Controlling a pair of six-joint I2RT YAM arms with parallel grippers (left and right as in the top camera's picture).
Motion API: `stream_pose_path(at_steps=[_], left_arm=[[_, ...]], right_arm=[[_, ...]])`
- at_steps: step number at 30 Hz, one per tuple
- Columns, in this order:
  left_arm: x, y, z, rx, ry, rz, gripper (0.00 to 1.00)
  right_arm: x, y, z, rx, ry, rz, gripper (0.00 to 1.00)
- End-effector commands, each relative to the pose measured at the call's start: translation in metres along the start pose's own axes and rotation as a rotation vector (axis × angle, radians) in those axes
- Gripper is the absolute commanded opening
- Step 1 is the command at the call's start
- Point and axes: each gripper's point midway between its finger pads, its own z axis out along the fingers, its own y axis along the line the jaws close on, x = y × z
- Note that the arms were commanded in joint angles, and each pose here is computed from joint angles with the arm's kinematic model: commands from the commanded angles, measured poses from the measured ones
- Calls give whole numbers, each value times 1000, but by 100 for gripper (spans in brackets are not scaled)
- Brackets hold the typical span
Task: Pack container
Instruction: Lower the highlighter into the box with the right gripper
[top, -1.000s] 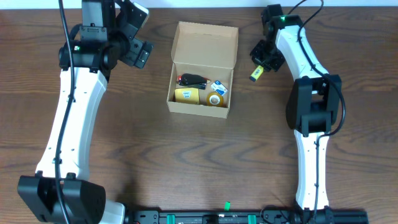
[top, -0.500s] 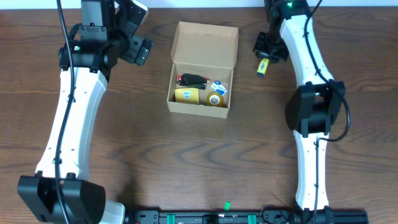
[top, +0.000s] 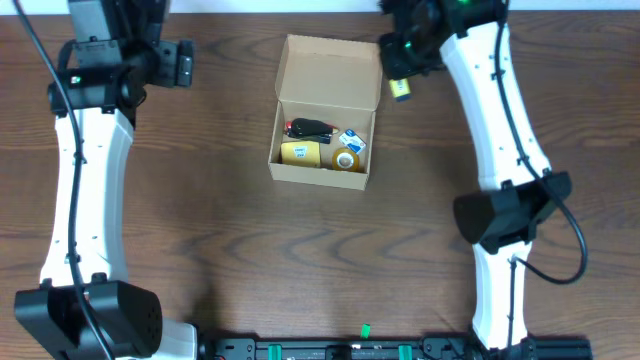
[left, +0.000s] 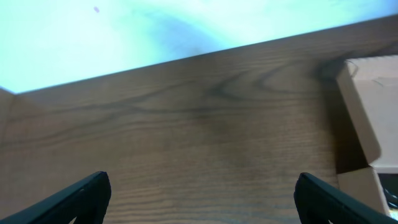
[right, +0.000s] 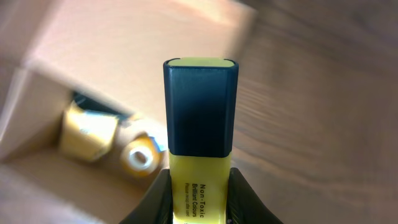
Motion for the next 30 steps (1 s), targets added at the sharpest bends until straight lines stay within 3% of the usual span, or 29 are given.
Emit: stream_pose_path(at_steps=[1,6,14,23,30], left_arm=[[1,8,3,-12,2,-73,95],[2,14,3,-22,4,-81,95],[7,25,2,-40,11,-100,95],[8,31,1,-50,12,-108,95],[8,30,2,-43,11,-108,95]], right_arm=[[1,51,-6,-104,-17,-321,1],[23,96,13,-196,56,-653,1],[74,136,55,-335,207,-944,1],[90,138,109,-295,240,-1031,1],[95,141,119,-313,229,-1134,1]])
